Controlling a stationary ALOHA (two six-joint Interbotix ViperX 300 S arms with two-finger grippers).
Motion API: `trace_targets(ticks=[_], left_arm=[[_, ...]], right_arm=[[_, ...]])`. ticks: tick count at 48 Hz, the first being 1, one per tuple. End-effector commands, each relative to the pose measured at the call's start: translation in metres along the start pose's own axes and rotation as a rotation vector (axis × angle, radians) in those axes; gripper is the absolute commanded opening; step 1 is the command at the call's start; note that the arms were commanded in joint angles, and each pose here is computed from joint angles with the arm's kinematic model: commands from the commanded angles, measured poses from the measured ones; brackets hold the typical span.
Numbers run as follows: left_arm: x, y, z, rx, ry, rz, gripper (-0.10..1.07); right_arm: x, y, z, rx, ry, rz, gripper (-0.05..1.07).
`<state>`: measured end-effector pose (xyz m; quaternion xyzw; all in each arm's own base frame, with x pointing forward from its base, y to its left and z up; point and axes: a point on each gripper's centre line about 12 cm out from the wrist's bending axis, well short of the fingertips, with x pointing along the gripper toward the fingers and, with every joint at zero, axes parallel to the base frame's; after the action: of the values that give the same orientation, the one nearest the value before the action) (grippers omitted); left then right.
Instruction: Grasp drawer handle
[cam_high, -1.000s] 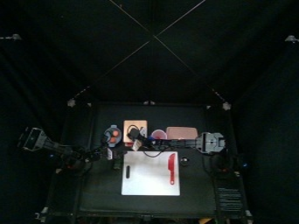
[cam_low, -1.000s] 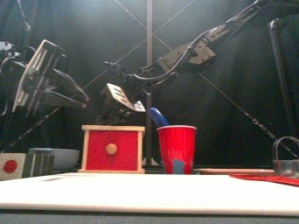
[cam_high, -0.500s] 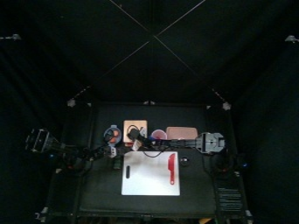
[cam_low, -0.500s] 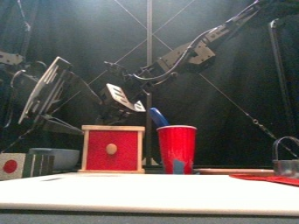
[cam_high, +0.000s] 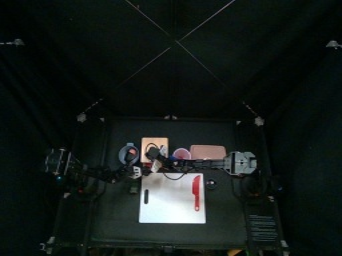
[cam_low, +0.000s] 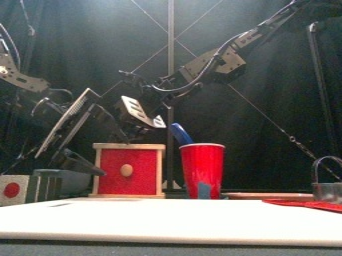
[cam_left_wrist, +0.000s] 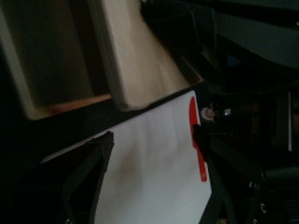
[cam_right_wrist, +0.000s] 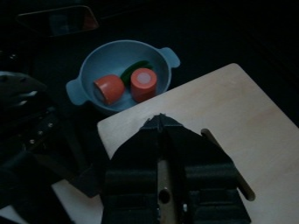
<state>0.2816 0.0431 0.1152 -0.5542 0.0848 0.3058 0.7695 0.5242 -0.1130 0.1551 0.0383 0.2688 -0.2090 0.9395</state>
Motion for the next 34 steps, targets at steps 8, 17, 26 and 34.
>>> trace_targets(ticks=[8,17,26,34], left_arm=[[0.018,0.000,0.006,0.003,-0.029,0.027,1.03],[0.027,0.001,0.005,0.024,-0.032,0.042,1.03],[0.029,-0.002,0.007,0.052,-0.048,0.033,1.03],[0.030,0.000,0.011,0.061,-0.065,0.044,1.03]], right_arm=[[0.006,0.004,-0.011,0.002,0.024,0.006,0.31],[0.006,0.005,-0.011,0.001,0.024,0.007,0.31],[0.005,0.007,-0.012,0.013,0.029,0.010,0.31],[0.005,0.009,-0.012,0.019,0.029,0.013,0.31]])
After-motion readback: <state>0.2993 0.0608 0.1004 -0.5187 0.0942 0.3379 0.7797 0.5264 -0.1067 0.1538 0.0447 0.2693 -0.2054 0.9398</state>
